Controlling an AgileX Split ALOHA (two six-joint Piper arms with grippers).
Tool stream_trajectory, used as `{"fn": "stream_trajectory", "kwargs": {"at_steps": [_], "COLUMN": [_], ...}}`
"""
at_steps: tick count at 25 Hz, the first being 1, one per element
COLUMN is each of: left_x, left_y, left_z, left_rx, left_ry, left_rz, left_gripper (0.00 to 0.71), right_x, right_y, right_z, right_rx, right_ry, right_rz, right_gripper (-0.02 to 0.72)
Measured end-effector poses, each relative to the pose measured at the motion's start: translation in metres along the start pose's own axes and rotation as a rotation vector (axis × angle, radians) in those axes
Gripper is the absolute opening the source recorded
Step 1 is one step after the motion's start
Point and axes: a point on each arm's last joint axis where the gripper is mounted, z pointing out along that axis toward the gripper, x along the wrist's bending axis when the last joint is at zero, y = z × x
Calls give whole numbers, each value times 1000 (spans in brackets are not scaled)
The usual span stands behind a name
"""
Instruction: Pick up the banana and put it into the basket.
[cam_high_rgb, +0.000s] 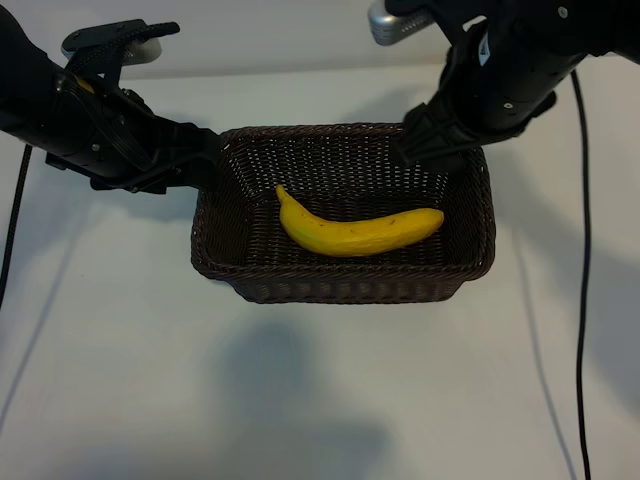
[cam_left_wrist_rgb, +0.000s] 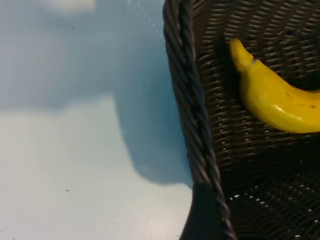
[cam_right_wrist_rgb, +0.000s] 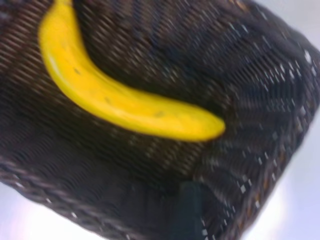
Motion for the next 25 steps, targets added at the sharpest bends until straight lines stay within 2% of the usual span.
{"fn": "stream_trajectory", "kwargs": {"at_steps": [12, 25], "left_x": [0, 0], "left_y": [0, 0], "left_z": [0, 0], "left_rx": [0, 2], "left_ry": [-4, -4], "left_rz": [-2, -2], "left_gripper": [592, 592], "right_x": [-1, -1], "right_y": [-5, -7], "right_z": [0, -1], "right_rx": [58, 79], "right_ry": [-10, -15], "right_rz": [81, 85], "right_gripper": [622, 603]}}
